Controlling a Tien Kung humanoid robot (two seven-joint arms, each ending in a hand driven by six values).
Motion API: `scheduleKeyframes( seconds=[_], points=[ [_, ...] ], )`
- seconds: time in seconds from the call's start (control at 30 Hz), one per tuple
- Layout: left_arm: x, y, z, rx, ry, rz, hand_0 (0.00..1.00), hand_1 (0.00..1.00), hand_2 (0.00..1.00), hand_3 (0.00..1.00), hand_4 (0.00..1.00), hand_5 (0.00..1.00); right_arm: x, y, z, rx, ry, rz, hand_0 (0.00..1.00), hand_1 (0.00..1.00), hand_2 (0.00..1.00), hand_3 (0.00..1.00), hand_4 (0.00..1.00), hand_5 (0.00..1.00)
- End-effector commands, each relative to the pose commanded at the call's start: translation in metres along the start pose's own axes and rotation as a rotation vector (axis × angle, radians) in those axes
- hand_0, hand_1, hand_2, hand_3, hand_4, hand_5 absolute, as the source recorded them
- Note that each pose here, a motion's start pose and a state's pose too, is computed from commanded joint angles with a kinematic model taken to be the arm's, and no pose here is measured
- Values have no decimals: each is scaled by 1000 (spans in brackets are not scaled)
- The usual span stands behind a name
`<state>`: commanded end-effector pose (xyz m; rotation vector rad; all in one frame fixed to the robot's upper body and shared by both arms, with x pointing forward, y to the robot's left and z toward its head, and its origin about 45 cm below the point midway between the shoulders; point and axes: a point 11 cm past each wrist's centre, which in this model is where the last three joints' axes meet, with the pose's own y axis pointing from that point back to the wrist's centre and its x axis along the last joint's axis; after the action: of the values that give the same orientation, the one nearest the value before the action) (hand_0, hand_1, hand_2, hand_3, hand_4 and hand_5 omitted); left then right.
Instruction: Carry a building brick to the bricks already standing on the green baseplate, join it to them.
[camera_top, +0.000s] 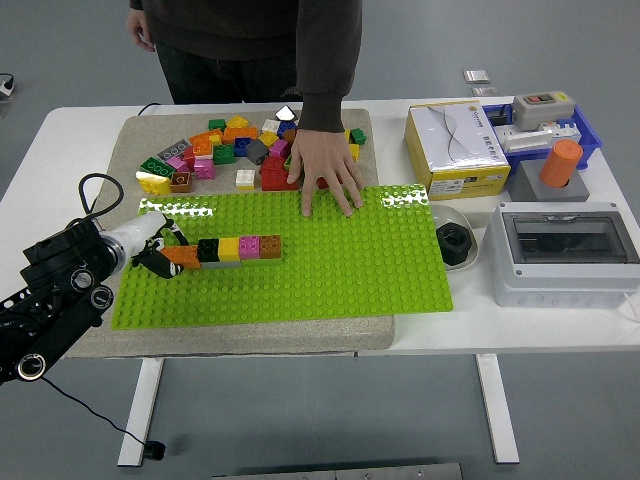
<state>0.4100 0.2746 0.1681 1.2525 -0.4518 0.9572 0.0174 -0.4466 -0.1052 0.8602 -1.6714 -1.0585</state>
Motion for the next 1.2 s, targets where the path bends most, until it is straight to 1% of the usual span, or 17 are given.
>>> scheduleKeyframes(
  seconds=[0.27, 0.3, 0.5, 0.53, 0.7, 0.73, 1.1, 1.13, 1.2],
  points=[
    [-2, 0, 0, 0, -2, -5, 95, 2, 15, 513, 476, 2, 0, 0, -1, 0, 1, -1, 639, 440, 595, 713, 720, 959],
    [-2, 0, 0, 0, -3, -6, 96, 2, 15, 565, 486, 2, 0, 0, -1, 0, 1, -1, 639, 441, 595, 714, 720, 959],
    [-3, 0, 0, -1, -4, -10, 96, 2, 15, 565, 486, 2, 0, 0, 0, -1, 2, -1, 639, 441, 595, 714, 720, 959],
    [-3, 0, 0, -1, -5, -11, 97, 2, 17, 613, 496, 2, 0, 0, 0, -1, 2, -1, 639, 441, 595, 713, 721, 958],
    [-2, 1, -1, -3, -7, -14, 97, 2, 17, 613, 496, 2, 1, 0, 0, -3, 4, -1, 639, 441, 595, 713, 721, 958],
    [-2, 1, -1, -4, -7, -16, 99, 2, 19, 669, 524, 2, 1, 0, 1, -3, 5, -1, 640, 442, 595, 713, 721, 957],
    [-4, 1, 2, -15, -13, -25, 101, 2, 22, 685, 524, 2, 1, 0, 1, -5, 8, -1, 640, 441, 595, 713, 721, 956],
    [-4, 1, 2, -16, -14, -24, 104, 2, 23, 717, 528, 2, 1, 0, 1, -5, 8, -2, 639, 441, 595, 713, 721, 955],
    [-3, 1, 2, -17, -15, -24, 104, 2, 23, 717, 528, 2, 1, 0, 1, -5, 8, -2, 639, 441, 595, 713, 721, 955]
  ],
)
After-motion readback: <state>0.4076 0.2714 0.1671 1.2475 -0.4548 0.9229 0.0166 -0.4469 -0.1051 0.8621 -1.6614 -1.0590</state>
